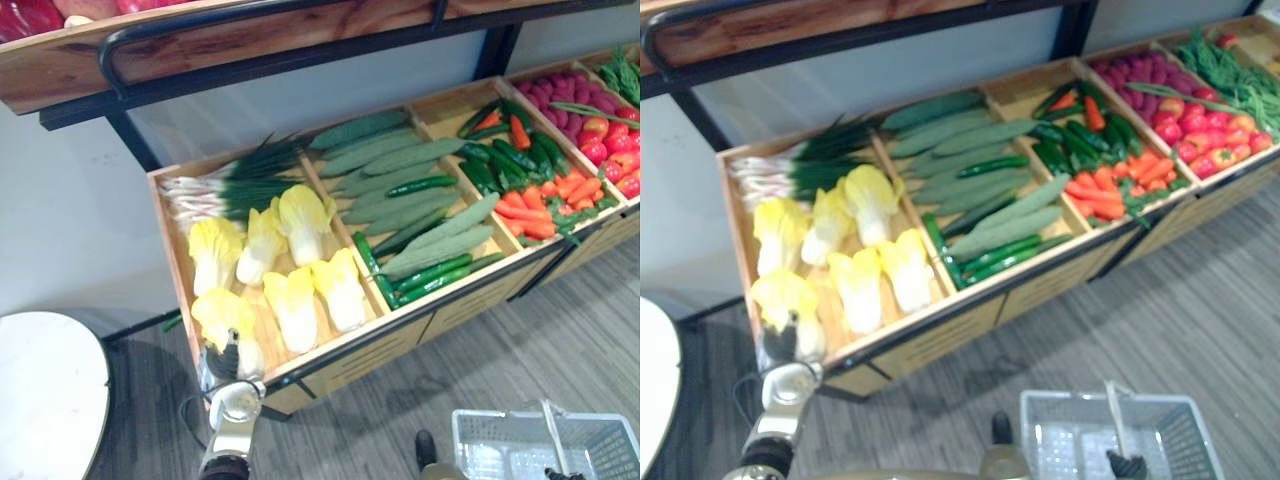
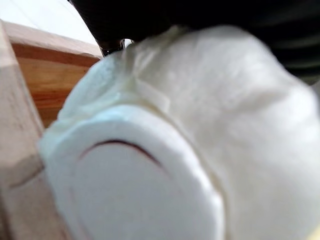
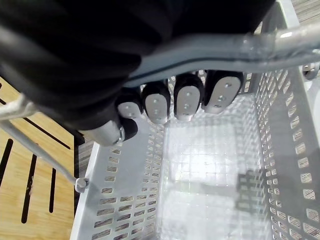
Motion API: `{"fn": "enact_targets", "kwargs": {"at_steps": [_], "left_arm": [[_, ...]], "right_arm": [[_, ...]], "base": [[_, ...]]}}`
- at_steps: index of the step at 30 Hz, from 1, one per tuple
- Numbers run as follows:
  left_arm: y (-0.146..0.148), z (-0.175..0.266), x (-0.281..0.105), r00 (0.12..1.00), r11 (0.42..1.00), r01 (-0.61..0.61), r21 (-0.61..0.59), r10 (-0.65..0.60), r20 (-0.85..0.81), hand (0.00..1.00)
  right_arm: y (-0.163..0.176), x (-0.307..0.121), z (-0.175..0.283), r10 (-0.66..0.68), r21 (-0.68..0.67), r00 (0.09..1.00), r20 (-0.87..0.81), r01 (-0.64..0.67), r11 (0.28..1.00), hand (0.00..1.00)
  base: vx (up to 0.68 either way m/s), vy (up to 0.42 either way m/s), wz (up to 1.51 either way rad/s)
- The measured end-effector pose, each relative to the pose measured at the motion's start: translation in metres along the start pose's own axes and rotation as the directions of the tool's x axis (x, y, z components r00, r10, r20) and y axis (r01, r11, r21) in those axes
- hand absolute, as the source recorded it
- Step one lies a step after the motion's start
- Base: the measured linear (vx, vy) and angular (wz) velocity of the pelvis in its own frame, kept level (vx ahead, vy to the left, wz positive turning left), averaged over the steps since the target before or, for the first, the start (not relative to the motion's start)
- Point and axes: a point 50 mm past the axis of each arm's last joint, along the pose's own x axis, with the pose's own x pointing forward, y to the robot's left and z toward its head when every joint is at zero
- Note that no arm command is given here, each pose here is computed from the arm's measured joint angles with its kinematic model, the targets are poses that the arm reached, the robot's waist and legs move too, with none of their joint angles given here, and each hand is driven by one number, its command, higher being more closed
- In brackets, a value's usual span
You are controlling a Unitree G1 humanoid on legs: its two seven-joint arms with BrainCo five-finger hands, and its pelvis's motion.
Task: Pick vegetable in the basket
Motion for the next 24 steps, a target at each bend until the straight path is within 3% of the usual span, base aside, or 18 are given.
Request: {"fn": "enact_targets", "kwargs": {"at_steps": [8,17,21,24], "left_arm": [[0.021,0.019,-0.004,0.988,0.998,-0.056,0.033,0.051,0.144,1.00],[0.067,0.090,0.005,0.846,0.976,-0.208,0.066,0.146,0.513,1.00],[0.066,0.110,0.005,0.796,0.976,-0.205,0.071,0.124,0.593,1.00],[0.063,0.126,-0.001,0.732,0.982,-0.155,0.109,0.040,0.681,1.00]], "right_arm": [[0.005,-0.005,-0.014,0.028,-0.007,0.999,-0.033,-0.028,1.000,1.00],[-0.008,0.003,0.009,0.030,-0.071,0.998,0.061,-0.026,0.997,1.00],[-0.017,0.007,0.025,0.021,-0.116,0.993,0.120,-0.007,0.993,1.00],[-0.029,0.011,0.045,0.037,-0.174,0.980,0.196,-0.002,0.985,1.00]], "base": [[-0.05,-0.037,0.07],[-0.03,-0.026,-0.06],[0.00,-0.014,-0.10],[-0.03,-0.014,-0.16]]}}
